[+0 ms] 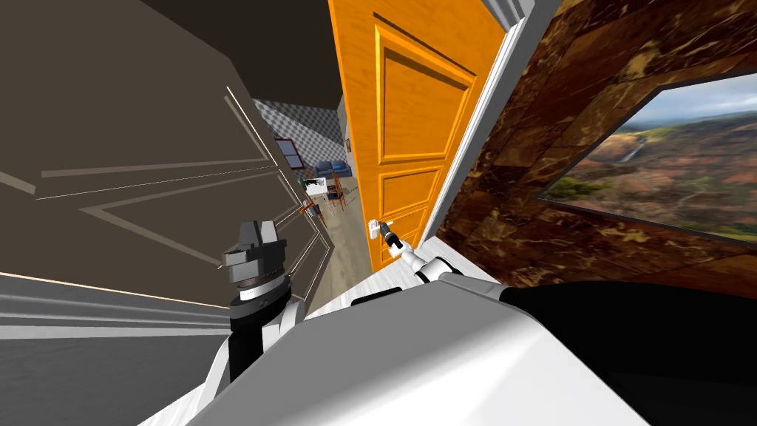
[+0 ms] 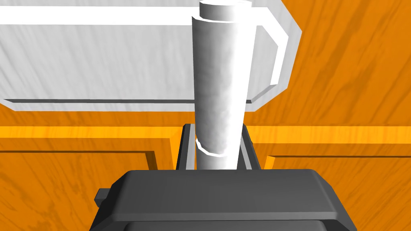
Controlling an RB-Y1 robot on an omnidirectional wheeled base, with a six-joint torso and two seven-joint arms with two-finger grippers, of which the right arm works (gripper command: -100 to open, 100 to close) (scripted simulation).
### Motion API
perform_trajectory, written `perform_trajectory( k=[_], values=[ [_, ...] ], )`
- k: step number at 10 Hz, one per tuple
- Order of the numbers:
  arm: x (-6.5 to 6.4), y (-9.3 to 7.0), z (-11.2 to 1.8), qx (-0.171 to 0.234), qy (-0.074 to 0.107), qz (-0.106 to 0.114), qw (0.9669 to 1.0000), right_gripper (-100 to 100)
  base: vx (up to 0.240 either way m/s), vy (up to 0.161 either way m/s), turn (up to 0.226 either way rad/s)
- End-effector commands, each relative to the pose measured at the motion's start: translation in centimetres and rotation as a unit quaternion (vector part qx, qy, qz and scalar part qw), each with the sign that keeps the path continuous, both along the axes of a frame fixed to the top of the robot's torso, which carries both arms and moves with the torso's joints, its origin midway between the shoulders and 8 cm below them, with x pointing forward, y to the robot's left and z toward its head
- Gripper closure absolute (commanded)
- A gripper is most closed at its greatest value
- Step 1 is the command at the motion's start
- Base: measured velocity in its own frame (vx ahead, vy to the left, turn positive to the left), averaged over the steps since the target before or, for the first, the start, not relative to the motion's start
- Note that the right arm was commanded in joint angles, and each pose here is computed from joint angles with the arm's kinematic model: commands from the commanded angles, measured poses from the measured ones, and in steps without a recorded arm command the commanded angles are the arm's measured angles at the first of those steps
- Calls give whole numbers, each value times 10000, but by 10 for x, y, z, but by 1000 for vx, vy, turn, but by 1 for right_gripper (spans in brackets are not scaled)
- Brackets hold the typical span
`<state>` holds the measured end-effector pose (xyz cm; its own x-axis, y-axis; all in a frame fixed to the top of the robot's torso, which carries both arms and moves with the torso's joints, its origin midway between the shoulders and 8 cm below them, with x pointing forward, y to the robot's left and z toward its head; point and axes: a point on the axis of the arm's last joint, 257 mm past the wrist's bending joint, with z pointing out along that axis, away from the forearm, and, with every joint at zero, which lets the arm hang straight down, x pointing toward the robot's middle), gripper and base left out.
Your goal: Push the door open
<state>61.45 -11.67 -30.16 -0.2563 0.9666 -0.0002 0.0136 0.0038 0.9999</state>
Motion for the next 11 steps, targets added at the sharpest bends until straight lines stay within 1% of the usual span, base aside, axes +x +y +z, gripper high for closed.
perform_trajectory(
  k=[1,2,3,4,5,6,8,9,11],
  values=[
    [5,-8,13,-1,-124,-62,9999,100,106,83,-24],
    [7,-19,12,-10,-121,-158,9998,100,131,106,-24],
    [7,-23,12,-13,-120,-191,9997,100,166,107,-48],
    [8,-32,12,-17,-117,-265,9996,100,177,105,-32],
    [9,-40,12,-21,-114,-340,9994,100,165,156,-74],
    [10,-45,11,-22,-113,-381,9992,100,161,146,-92],
    [11,-63,11,-26,-106,-546,9984,100,139,135,-59],
    [12,-68,11,-26,-105,-588,9982,100,163,140,-55],
    [13,-87,10,-26,-98,-760,9971,100,166,161,-92]
  ],
)
